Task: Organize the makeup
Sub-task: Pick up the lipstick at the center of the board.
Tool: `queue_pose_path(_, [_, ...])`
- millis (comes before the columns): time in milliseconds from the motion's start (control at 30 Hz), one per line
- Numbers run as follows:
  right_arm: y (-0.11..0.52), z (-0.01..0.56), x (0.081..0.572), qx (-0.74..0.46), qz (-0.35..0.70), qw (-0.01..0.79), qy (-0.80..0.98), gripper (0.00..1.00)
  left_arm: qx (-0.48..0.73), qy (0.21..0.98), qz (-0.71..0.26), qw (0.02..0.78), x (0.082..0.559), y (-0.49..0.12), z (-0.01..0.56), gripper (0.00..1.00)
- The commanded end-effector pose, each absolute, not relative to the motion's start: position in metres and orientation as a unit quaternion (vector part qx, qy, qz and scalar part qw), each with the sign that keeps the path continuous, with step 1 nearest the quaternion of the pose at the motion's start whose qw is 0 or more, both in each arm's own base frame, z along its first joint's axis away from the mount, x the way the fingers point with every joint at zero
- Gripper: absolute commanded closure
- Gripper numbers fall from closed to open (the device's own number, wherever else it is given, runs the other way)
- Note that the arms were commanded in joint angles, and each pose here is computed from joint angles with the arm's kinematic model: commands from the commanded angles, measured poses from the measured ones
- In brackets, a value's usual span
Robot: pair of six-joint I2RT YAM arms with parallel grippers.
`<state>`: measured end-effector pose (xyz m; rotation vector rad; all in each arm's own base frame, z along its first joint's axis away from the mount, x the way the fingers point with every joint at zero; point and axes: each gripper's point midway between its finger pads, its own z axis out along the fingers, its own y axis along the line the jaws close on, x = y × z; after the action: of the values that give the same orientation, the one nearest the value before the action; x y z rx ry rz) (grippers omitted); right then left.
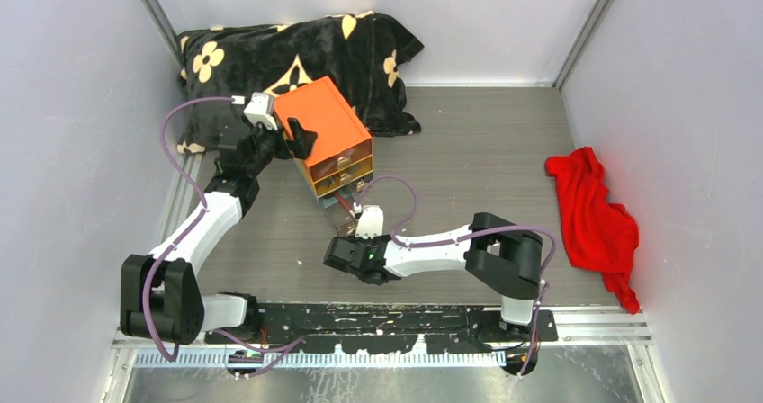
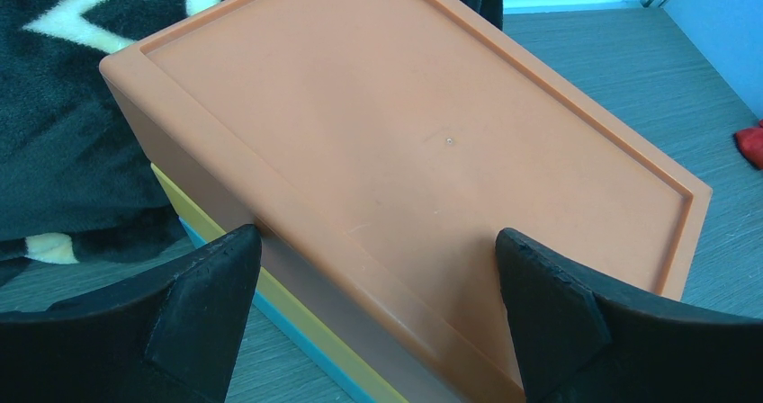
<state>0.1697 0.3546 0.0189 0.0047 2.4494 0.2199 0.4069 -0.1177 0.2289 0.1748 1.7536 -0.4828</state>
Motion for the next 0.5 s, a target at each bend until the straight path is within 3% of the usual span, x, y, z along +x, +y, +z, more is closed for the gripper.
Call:
queue_pose_path(0, [0.321,0.008,0.163,-0.015,0.013,0.338,0.941,0.99,0.098,0.821,-0.211,0.522,0.380,-0.124,0.166,0.00])
queue_pose_path(467, [0.343,0.143,0.185,-0.096,0.094,0.445,0.885,0.97,0.098,0.820,-0.212,0.523,0.382,-0.124,0.169,0.00])
